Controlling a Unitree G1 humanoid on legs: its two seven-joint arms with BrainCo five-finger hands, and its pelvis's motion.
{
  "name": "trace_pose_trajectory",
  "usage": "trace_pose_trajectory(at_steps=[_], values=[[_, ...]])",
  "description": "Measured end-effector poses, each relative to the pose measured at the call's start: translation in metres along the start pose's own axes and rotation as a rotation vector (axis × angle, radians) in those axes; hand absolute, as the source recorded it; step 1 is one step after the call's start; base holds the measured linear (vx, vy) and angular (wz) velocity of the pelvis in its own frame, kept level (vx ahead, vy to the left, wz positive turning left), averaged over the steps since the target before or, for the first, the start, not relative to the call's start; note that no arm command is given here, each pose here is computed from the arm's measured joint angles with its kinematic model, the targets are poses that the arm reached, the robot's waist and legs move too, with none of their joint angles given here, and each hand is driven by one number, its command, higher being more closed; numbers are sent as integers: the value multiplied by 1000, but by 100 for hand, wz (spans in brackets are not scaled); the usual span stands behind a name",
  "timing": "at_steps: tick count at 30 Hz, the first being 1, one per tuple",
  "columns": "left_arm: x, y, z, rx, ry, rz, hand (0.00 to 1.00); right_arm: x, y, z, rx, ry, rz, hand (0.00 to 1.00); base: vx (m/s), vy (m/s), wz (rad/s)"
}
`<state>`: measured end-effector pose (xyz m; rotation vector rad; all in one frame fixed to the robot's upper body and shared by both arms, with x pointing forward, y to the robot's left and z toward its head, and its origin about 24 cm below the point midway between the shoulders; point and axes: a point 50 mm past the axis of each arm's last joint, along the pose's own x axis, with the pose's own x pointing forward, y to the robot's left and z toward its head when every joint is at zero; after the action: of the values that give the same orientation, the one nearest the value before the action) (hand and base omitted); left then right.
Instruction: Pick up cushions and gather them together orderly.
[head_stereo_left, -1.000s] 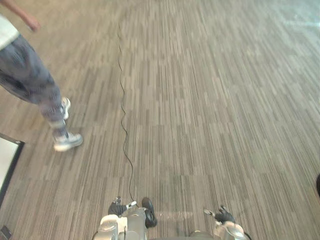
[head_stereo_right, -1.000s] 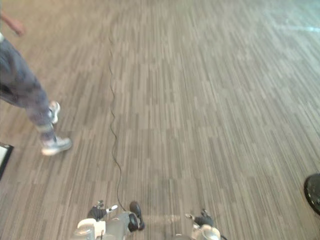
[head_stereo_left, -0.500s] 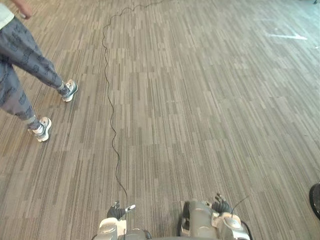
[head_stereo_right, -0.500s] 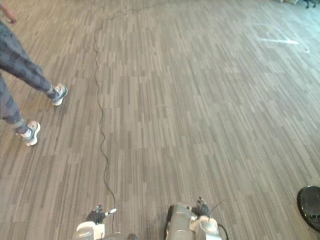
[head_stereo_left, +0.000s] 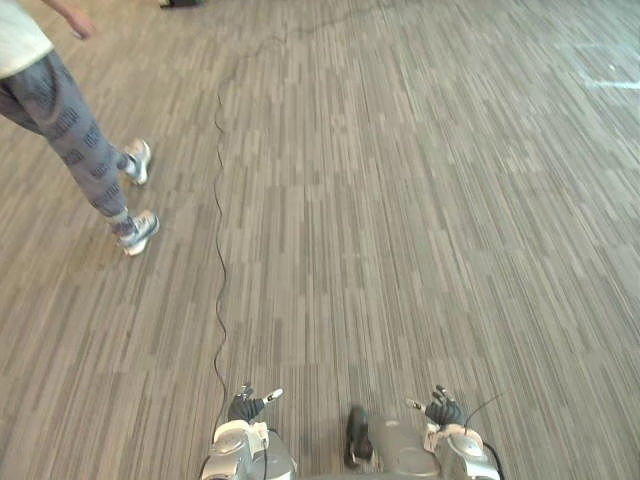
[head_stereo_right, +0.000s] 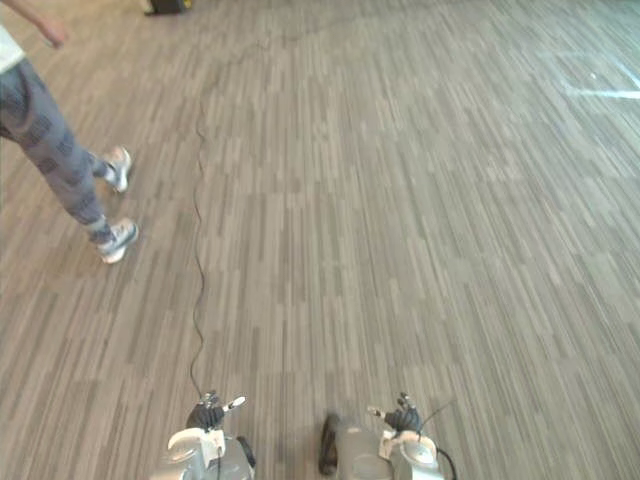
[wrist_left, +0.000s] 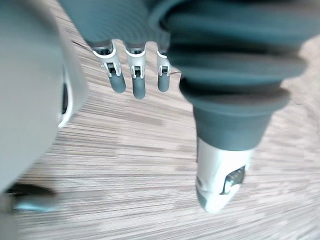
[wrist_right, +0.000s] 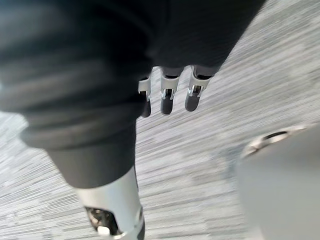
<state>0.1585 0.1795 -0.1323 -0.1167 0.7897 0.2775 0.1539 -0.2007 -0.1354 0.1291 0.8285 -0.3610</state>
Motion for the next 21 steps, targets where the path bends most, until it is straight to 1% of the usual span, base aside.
trace_pose_trajectory(at_steps=[4,7,10,12,13,17,19,21], values=[[0,1,0,-12,-3,2,0,2,-1,1,0,8,-12,0,648,199,-89],[2,16,2,26,1,30,0,-3,9,-17,9,65,10,0,632,257,-61],[-1,25,-10,44,52,52,0,-7,6,-30,-2,107,2,0,704,252,-66],[-3,29,-18,62,87,58,0,-7,6,-29,-16,98,9,0,638,193,-63],[-4,27,-22,98,107,40,0,-6,4,-23,-38,73,19,0,556,110,-40],[-1,19,-17,129,94,8,0,0,-1,-2,-50,-5,17,0,554,23,-42],[-1,17,-17,140,91,1,0,1,-2,3,-52,-20,17,0,642,-106,-6],[-5,14,-26,154,121,-7,0,1,-11,-1,-73,1,2,0,775,-138,-12]])
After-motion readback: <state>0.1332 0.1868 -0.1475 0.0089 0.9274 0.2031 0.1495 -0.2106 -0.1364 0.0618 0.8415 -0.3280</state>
